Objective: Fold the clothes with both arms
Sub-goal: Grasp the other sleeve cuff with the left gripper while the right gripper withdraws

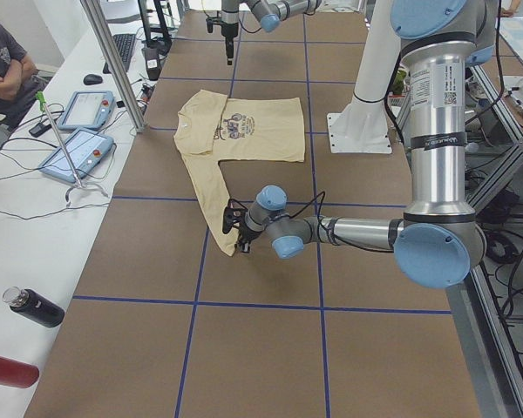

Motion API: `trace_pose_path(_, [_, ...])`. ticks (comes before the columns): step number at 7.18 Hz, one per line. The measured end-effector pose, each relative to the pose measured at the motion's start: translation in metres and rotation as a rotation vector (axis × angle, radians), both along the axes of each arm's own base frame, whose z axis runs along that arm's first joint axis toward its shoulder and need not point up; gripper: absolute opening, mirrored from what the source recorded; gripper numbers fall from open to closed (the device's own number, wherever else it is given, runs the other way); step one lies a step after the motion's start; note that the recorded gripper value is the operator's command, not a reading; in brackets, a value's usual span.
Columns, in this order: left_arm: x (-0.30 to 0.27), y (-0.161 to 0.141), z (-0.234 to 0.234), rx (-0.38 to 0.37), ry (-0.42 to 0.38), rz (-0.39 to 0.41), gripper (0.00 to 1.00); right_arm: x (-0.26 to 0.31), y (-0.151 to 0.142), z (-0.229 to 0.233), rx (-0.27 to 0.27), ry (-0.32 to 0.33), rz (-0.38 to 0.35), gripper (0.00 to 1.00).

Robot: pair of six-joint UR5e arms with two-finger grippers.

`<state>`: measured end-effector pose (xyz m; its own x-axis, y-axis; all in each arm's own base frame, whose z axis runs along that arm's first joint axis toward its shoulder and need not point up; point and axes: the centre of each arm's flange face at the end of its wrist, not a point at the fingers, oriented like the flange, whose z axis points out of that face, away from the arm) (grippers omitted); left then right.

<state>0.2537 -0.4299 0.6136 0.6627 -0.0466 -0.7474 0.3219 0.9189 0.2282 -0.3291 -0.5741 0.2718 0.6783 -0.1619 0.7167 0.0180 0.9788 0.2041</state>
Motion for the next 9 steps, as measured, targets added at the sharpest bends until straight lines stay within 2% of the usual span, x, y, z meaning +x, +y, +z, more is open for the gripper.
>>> trace_pose_path(2, [0.0, 0.001, -0.04, -0.001, 0.018, 0.016, 0.0, 0.004, 0.005, 0.006, -0.003, 0.002, 0.0, 1.0])
trace_pose_path(4, [0.005, 0.0, -0.097, -0.009, 0.076, 0.064, 0.0, 0.019, 0.023, 0.025, -0.02, 0.008, -0.004, 1.0])
trace_pose_path(5, [0.013, -0.017, -0.129, -0.01, 0.097, 0.069, 0.0, 0.028, 0.035, 0.039, -0.038, 0.012, -0.008, 1.0])
trace_pose_path(7, [0.027, -0.074, -0.212, -0.041, 0.127, 0.065, 0.0, 0.048, 0.059, 0.074, -0.079, 0.033, -0.009, 1.0])
trace_pose_path(9, [0.03, -0.106, -0.289, -0.053, 0.205, 0.088, 0.0, 0.067, 0.084, 0.104, -0.113, 0.056, -0.008, 1.0])
